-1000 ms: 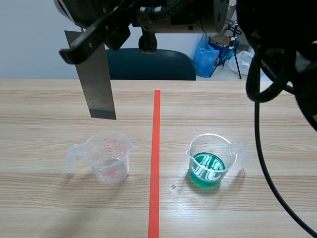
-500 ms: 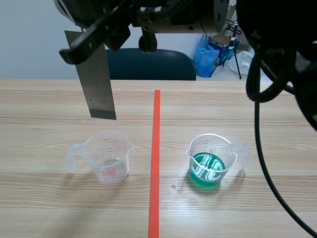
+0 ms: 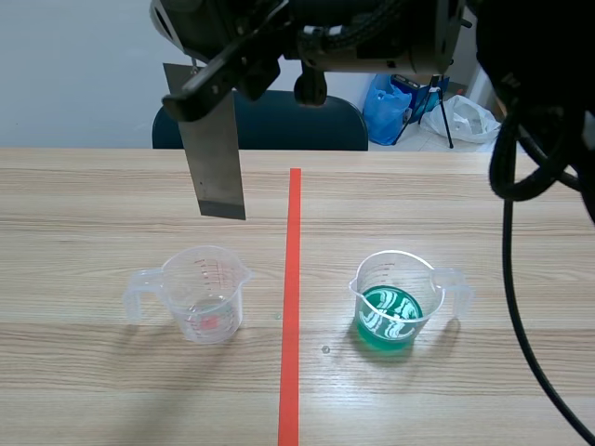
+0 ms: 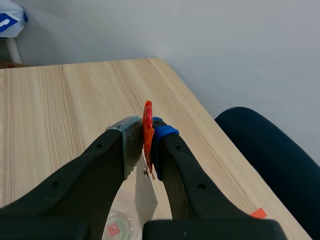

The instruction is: Do the redox reaction experiment

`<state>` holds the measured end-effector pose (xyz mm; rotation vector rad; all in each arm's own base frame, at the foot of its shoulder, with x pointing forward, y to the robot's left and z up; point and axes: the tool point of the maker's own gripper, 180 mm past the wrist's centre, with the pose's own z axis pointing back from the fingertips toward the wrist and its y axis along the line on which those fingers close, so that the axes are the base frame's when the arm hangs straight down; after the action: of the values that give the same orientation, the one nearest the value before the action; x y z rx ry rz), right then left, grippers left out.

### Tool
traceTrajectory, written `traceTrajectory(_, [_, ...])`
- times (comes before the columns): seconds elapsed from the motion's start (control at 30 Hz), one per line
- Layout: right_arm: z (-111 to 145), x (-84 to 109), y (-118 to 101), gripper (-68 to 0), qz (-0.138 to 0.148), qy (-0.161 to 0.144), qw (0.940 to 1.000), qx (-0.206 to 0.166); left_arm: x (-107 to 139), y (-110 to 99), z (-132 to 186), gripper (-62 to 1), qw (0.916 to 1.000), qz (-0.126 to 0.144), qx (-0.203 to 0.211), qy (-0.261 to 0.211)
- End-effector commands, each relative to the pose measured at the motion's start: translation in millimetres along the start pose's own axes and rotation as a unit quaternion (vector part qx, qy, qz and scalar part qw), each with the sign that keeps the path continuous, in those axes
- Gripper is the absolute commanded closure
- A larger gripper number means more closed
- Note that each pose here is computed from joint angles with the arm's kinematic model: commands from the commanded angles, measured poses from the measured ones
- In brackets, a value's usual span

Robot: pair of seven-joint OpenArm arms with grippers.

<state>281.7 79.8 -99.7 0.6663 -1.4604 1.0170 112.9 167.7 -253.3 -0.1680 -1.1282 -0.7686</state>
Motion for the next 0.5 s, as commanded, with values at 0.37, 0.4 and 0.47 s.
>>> traceTrajectory(0.37, [44.0, -8.4, -32.5, -0.6, 0.026, 0.006, 0.9987, -0.045, 6.7, 0.3, -0.2, -62.3, 0.9998, 0.008, 0.006, -0.015])
traceTrajectory(0.4, [48.0, -7.7, -32.9, -0.6, 0.025, 0.005, 0.9987, -0.045, 6.8, 0.3, -0.2, -62.3, 0.9998, 0.008, 0.006, -0.016])
traceTrajectory(0.47, [56.8, -8.3, -33.9, -0.6, 0.023, 0.008, 0.9986, -0.046, 6.9, 0.3, -0.1, -62.3, 0.9998, 0.008, 0.006, -0.016])
